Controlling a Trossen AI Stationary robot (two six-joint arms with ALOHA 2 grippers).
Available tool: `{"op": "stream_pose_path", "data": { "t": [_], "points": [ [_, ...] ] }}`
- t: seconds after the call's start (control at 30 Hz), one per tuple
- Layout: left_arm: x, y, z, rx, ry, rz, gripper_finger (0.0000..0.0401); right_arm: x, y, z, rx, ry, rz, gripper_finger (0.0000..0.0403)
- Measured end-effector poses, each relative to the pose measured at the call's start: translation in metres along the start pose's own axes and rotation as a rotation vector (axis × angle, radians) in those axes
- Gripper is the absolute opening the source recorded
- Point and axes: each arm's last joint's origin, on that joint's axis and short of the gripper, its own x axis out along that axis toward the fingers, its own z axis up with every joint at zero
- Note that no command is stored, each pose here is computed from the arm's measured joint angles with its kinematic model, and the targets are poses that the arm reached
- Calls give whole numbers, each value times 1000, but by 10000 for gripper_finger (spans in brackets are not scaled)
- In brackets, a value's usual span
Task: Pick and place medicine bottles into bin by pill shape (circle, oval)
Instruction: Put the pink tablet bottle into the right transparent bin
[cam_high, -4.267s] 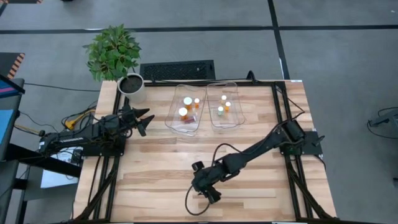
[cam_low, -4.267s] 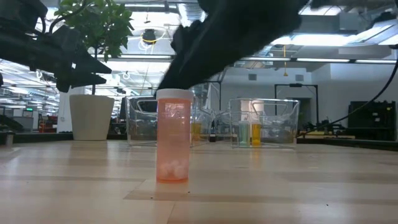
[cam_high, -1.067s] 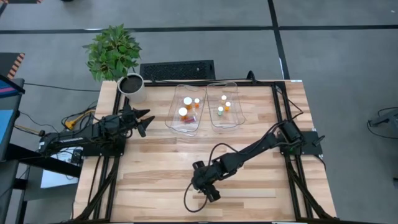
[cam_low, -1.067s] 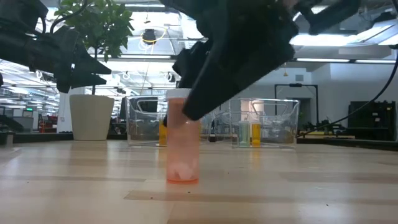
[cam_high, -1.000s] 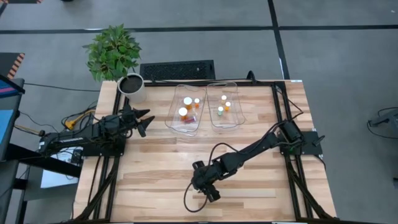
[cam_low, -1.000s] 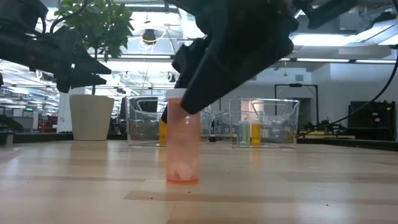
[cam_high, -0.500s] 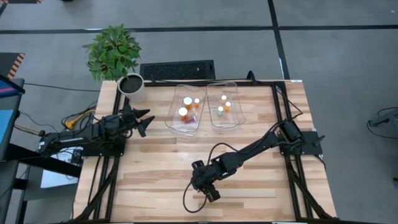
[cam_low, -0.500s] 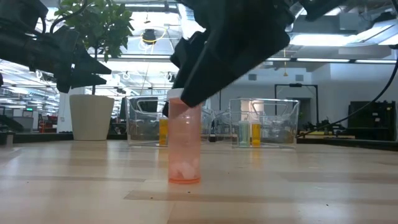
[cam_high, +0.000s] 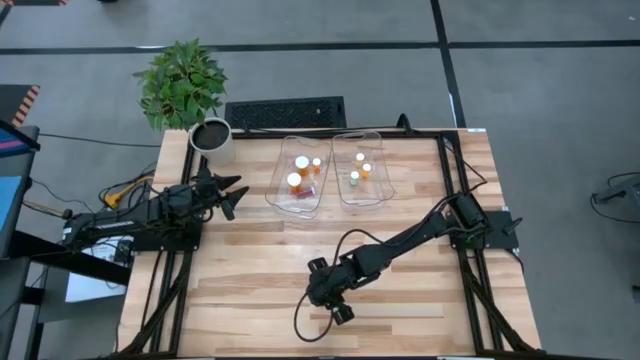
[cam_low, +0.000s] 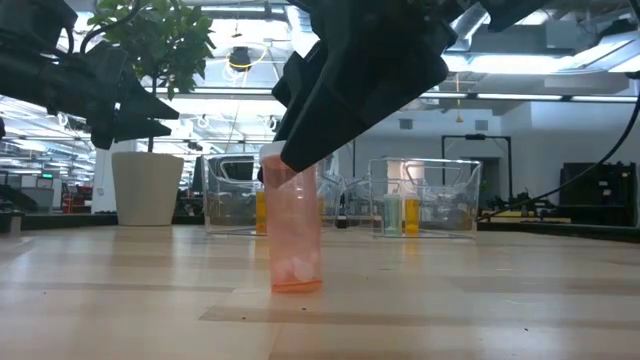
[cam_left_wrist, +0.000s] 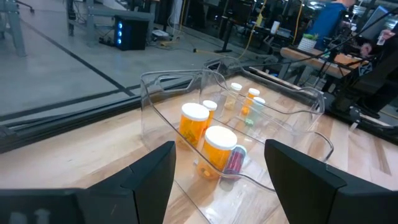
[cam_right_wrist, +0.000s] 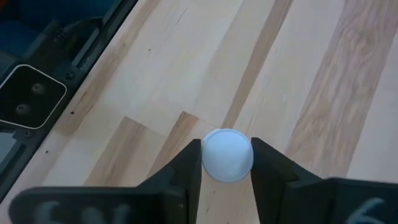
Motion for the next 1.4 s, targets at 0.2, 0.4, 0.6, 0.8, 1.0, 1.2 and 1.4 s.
{"op": "stream_pose_path", "data": {
  "t": [0.2, 0.4, 0.6, 0.8, 1.0, 1.2, 1.4],
  "points": [
    [0, 0, 0, 0, 0, 0, 240, 0, -2, 0, -28, 0, -2, 124],
    [0, 0, 0, 1, 0, 1, 240, -26, -9, 8, -48, -15, -19, 122],
    [0, 0, 0, 20, -1, 2, 240, -85, -24, 14, -37, 23, -71, 124],
    [0, 0, 0, 20, -2, 1, 240, -182, -45, 11, -16, 26, -291, 126],
    [0, 0, 0, 20, -2, 1, 240, -273, -80, -11, 78, -1, -562, 127],
    [0, 0, 0, 25, -2, 1, 240, -318, -131, -44, 199, -20, -700, 129],
    [0, 0, 0, 37, -6, 16, 240, -309, -181, -105, 338, -28, -654, 129]
  ]
}}
